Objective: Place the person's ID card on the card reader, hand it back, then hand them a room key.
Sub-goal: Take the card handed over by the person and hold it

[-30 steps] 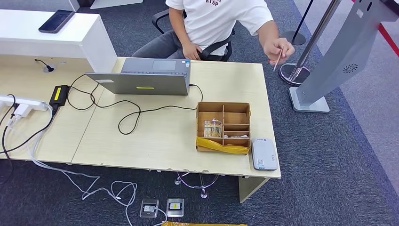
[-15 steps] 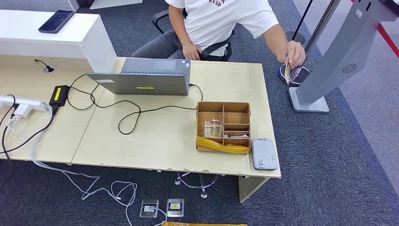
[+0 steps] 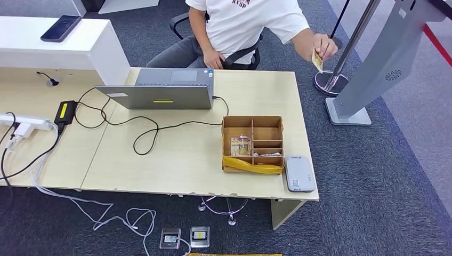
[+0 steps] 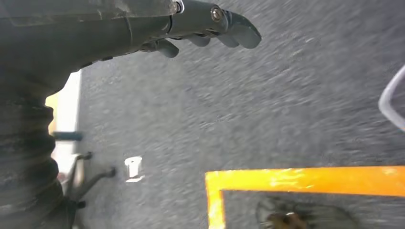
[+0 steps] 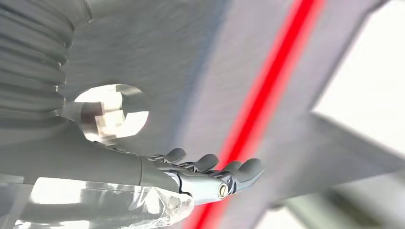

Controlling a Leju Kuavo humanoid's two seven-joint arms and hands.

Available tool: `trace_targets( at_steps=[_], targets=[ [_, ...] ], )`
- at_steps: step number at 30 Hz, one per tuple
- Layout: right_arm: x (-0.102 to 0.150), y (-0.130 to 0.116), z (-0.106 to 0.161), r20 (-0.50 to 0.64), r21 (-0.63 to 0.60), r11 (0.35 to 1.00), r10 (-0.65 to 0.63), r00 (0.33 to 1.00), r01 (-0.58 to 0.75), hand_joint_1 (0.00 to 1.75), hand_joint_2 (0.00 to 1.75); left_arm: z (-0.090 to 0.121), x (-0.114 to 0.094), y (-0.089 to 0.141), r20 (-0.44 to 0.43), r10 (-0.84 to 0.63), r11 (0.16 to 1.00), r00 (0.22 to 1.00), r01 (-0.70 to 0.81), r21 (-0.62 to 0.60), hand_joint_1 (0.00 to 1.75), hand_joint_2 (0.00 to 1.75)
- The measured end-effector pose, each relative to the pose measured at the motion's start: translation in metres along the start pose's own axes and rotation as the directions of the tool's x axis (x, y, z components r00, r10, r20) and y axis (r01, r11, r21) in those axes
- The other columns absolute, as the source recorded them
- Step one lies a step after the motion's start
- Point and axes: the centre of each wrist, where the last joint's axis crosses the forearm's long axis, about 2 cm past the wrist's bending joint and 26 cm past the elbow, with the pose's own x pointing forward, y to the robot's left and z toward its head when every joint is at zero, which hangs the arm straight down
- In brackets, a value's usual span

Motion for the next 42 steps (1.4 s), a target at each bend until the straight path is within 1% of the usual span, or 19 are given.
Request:
trace_targets(
  at_steps=[2,5,8,10,13,17,19,22,26,28,31,34,37,40,42],
  targets=[
    [0.048,-0.002,0.006,0.121,0.004,0.999,-0.035,0.992,0.035,0.00,1.75,0.001,-0.001,-0.001,0.007,-0.005,1.000,1.000,0.005,-0.003,0.00,1.75],
    [0.118,-0.012,0.014,0.258,-0.004,0.996,-0.087,0.962,0.092,0.00,1.75,0.002,-0.001,-0.003,0.022,-0.012,1.000,1.000,0.012,-0.005,0.00,1.75],
    [0.173,-0.017,0.036,0.428,0.025,0.994,-0.110,0.897,0.110,0.00,1.75,0.003,-0.001,-0.005,0.037,-0.019,1.000,0.999,0.020,-0.004,0.00,1.75],
    [0.202,-0.019,0.050,0.531,0.041,0.995,-0.099,0.841,0.091,0.00,1.75,0.003,-0.001,-0.006,0.048,-0.028,1.000,0.998,0.028,-0.002,0.00,1.75],
    [0.236,-0.019,0.076,0.666,0.061,0.998,-0.053,0.744,0.017,0.00,1.75,0.004,0.000,-0.008,0.062,-0.043,0.999,0.997,0.043,-0.003,0.00,1.75],
    [0.276,-0.014,0.114,0.809,0.073,0.994,-0.009,0.588,-0.086,0.00,1.75,0.005,0.001,-0.010,0.072,-0.056,0.998,0.996,0.056,-0.007,0.00,1.75],
    [0.291,-0.007,0.132,0.859,0.077,0.988,0.004,0.512,-0.137,0.00,1.75,0.005,0.001,-0.010,0.077,-0.061,0.998,0.995,0.061,-0.008,0.00,1.75],
    [0.301,0.003,0.156,0.900,0.093,0.980,-0.006,0.437,-0.177,0.00,1.75,0.005,0.001,-0.010,0.079,-0.064,0.998,0.995,0.065,-0.009,0.00,1.75],
    [0.304,0.012,0.175,0.931,0.109,0.967,-0.018,0.364,-0.230,0.00,1.75,0.005,0.000,-0.010,0.081,-0.070,0.997,0.994,0.071,-0.009,0.00,1.75],
    [0.308,0.018,0.188,0.953,0.113,0.953,-0.024,0.303,-0.281,0.00,1.75,0.005,0.001,-0.010,0.085,-0.077,0.997,0.993,0.078,-0.009,0.00,1.75],
    [0.307,0.035,0.218,0.978,0.131,0.921,-0.060,0.200,-0.366,0.00,1.75,0.005,0.002,-0.011,0.092,-0.082,0.996,0.992,0.083,-0.009,0.00,1.75],
    [0.299,0.058,0.252,0.982,0.185,0.878,-0.143,0.126,-0.441,0.00,1.75,0.005,0.003,-0.011,0.090,-0.076,0.997,0.993,0.077,-0.009,0.00,1.75],
    [0.287,0.086,0.292,0.963,0.261,0.819,-0.256,0.081,-0.510,0.00,1.75,0.005,0.003,-0.011,0.084,-0.065,0.998,0.994,0.066,-0.008,0.00,1.75],
    [0.273,0.107,0.325,0.940,0.313,0.756,-0.335,0.070,-0.575,0.00,1.75,0.005,0.003,-0.011,0.080,-0.059,0.998,0.995,0.060,-0.008,0.00,1.75],
    [0.265,0.117,0.343,0.929,0.326,0.722,-0.364,0.066,-0.611,0.00,1.75,0.005,0.002,-0.011,0.075,-0.056,0.998,0.996,0.057,-0.009,0.00,1.75]
  ],
)
